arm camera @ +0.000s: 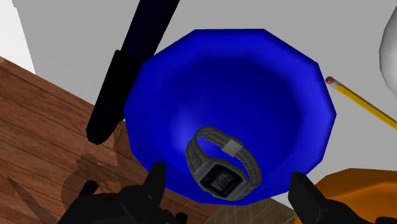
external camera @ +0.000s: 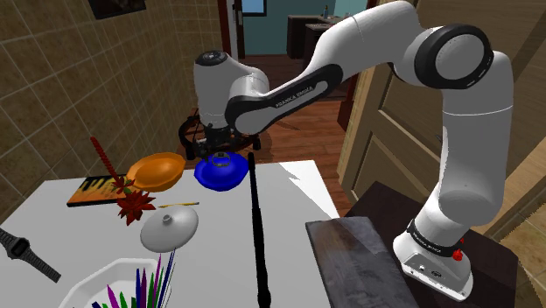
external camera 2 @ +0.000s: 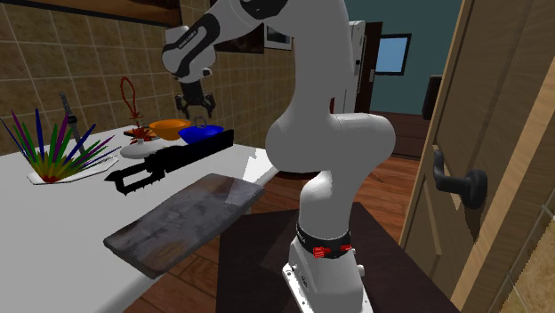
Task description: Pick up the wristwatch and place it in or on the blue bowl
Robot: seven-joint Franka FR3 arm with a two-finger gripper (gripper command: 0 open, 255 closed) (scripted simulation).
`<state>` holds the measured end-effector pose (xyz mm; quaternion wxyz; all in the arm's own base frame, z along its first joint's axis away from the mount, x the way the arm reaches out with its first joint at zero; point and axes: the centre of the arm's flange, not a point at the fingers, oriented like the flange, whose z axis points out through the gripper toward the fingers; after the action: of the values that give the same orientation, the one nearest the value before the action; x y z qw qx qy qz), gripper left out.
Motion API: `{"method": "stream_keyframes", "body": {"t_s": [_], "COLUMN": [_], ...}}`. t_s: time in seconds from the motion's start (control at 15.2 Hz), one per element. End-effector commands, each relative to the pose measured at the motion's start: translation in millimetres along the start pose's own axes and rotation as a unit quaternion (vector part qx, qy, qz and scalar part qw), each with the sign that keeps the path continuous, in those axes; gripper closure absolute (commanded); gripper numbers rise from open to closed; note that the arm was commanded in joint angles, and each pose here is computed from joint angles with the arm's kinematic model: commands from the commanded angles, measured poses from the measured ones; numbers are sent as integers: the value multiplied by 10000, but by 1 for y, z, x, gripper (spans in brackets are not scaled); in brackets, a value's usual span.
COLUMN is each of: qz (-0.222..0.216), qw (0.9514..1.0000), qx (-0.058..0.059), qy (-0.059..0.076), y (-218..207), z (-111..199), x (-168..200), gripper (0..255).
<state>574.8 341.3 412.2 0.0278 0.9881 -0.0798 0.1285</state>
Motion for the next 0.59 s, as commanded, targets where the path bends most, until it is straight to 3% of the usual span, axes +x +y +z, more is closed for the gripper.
{"method": "stream_keyframes", "body": {"t_s": [0.0,0.53], "qz": [0,0], "qw": [10000,10000], "qx": [-1,-1], "qy": [-2,-2], "y": [1,1], "z": [-23,-34], "x": [0,0], "gripper": [0,0]}}
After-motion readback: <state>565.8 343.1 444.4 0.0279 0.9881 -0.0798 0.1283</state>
